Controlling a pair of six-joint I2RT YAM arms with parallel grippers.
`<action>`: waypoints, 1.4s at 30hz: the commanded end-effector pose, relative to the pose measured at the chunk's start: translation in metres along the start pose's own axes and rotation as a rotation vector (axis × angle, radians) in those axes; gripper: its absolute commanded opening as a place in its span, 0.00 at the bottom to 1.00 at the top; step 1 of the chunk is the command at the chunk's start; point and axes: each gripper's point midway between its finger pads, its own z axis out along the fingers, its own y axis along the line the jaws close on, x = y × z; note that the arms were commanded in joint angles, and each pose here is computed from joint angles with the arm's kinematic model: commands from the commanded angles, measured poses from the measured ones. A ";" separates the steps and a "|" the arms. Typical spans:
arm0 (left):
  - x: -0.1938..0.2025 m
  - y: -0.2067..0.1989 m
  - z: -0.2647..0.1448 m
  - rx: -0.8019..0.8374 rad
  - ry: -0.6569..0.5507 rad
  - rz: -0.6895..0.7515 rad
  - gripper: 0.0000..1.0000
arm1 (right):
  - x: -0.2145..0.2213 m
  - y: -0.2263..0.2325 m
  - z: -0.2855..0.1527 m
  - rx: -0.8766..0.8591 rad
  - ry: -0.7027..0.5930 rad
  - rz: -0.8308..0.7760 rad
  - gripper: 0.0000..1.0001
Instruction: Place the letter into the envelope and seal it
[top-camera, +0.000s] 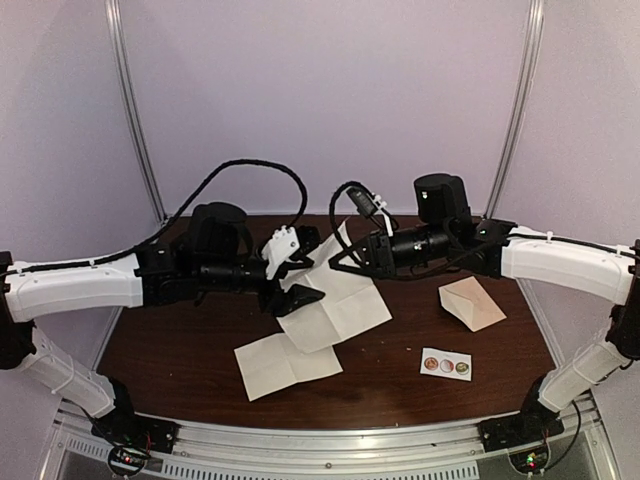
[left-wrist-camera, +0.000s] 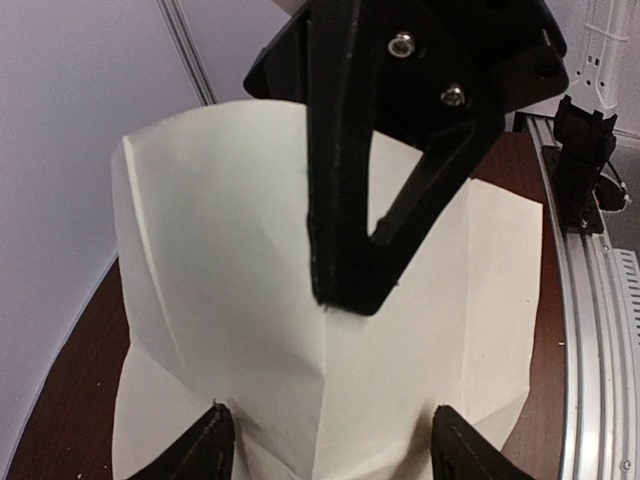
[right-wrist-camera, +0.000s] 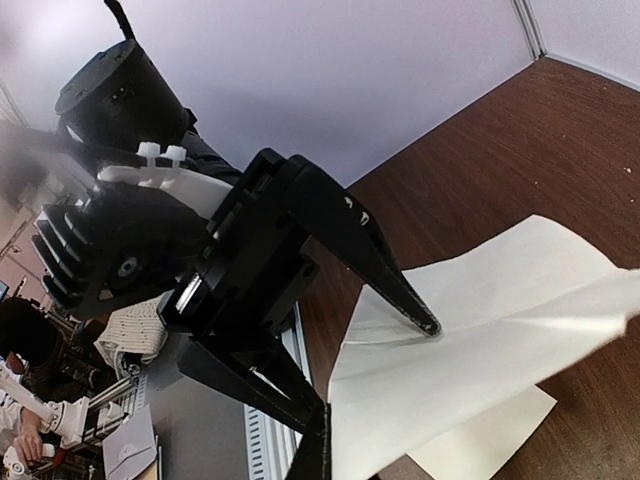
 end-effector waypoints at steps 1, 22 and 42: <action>-0.005 0.001 0.003 -0.009 -0.003 0.029 0.68 | -0.014 0.010 0.001 -0.025 -0.031 -0.047 0.00; -0.003 -0.003 0.006 0.006 0.007 0.031 0.22 | -0.008 -0.008 0.000 0.077 -0.005 -0.053 0.00; -0.005 0.006 0.004 -0.034 0.018 0.003 0.00 | -0.025 0.000 -0.026 0.179 -0.043 -0.132 0.23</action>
